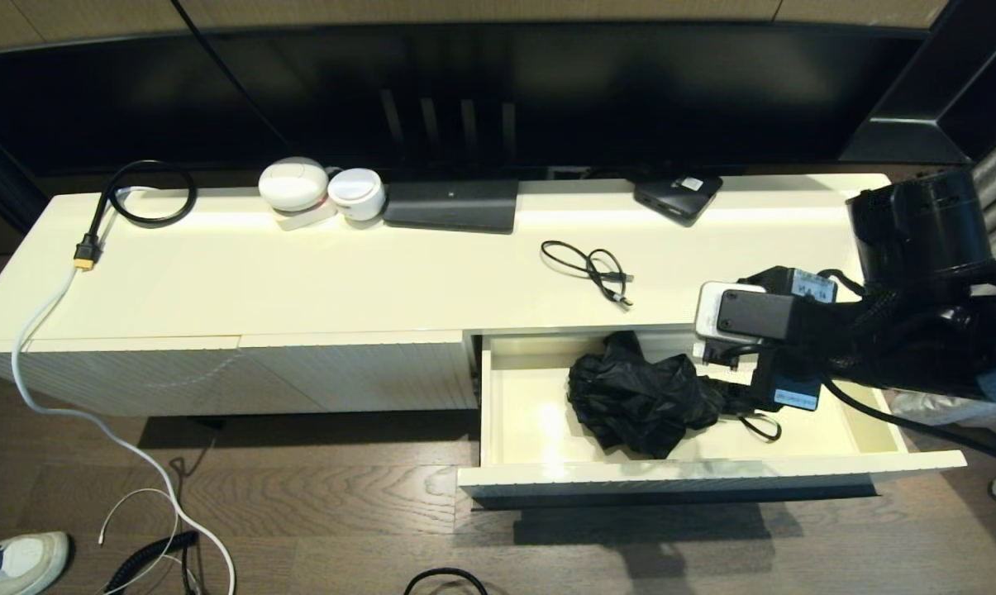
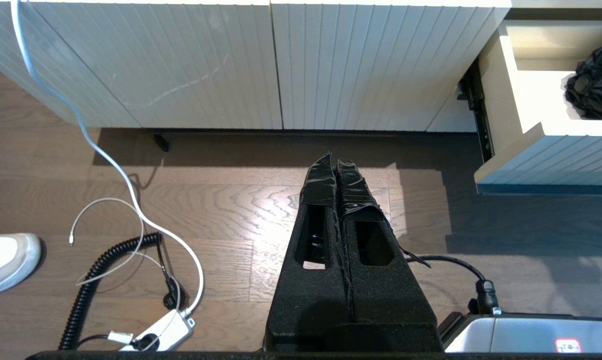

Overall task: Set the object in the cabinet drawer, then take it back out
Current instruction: Put the data cable in the drawer

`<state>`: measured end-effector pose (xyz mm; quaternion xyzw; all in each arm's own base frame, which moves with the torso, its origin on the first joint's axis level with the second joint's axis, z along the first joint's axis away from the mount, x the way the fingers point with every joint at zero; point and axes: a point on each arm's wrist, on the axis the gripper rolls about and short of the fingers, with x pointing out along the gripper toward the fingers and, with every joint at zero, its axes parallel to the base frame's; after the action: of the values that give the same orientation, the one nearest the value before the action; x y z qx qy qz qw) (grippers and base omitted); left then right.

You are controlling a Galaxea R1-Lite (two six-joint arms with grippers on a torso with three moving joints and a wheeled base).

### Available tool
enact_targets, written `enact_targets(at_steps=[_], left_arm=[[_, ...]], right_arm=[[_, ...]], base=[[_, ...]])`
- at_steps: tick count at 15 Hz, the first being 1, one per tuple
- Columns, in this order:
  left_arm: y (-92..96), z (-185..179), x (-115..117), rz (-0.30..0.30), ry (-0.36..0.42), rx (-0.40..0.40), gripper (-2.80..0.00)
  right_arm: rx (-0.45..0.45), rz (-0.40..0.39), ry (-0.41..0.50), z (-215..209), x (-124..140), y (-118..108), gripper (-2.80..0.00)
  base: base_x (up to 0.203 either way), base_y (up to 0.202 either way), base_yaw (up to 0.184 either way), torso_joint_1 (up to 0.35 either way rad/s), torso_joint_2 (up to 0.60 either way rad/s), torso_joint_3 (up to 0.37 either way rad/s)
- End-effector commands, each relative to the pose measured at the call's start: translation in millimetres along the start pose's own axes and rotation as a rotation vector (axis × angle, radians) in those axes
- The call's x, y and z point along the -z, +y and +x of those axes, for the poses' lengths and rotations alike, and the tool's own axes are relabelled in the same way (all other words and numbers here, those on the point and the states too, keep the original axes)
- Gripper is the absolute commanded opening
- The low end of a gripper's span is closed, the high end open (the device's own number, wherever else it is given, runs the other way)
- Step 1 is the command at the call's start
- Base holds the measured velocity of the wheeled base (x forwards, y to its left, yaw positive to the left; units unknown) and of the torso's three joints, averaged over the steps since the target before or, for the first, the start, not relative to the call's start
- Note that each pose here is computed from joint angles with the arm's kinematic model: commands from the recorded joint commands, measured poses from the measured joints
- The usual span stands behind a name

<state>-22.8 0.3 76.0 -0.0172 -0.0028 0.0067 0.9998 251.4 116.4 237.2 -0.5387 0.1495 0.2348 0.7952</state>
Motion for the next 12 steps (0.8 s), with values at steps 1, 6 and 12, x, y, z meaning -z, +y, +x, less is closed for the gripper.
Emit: enact_targets(at_steps=[1, 6, 12], left_arm=[[0.0, 0.0, -0.1, -0.001, -0.001, -0.001, -2.80], [0.0, 0.1, 0.2, -0.001, 0.000, -0.001, -2.80], [0.0, 0.0, 0.0, -0.001, -0.001, -0.002, -2.80]], right_arm=[[0.031, 0.083, -0.031, -17.7, -14.9, -5.1, 0.00], [-0.020, 0.316, -0.019, -6.8, -35.5, -8.7, 0.00], [0.018, 0.635, 0.054, 32.6, -53.0, -7.6, 0.00]], base=[[0.000, 0.000, 0.000, 0.000, 0.00, 0.000], [0.000, 0.000, 0.000, 0.000, 0.00, 0.000], [0.000, 0.000, 0.000, 0.000, 0.00, 0.000]])
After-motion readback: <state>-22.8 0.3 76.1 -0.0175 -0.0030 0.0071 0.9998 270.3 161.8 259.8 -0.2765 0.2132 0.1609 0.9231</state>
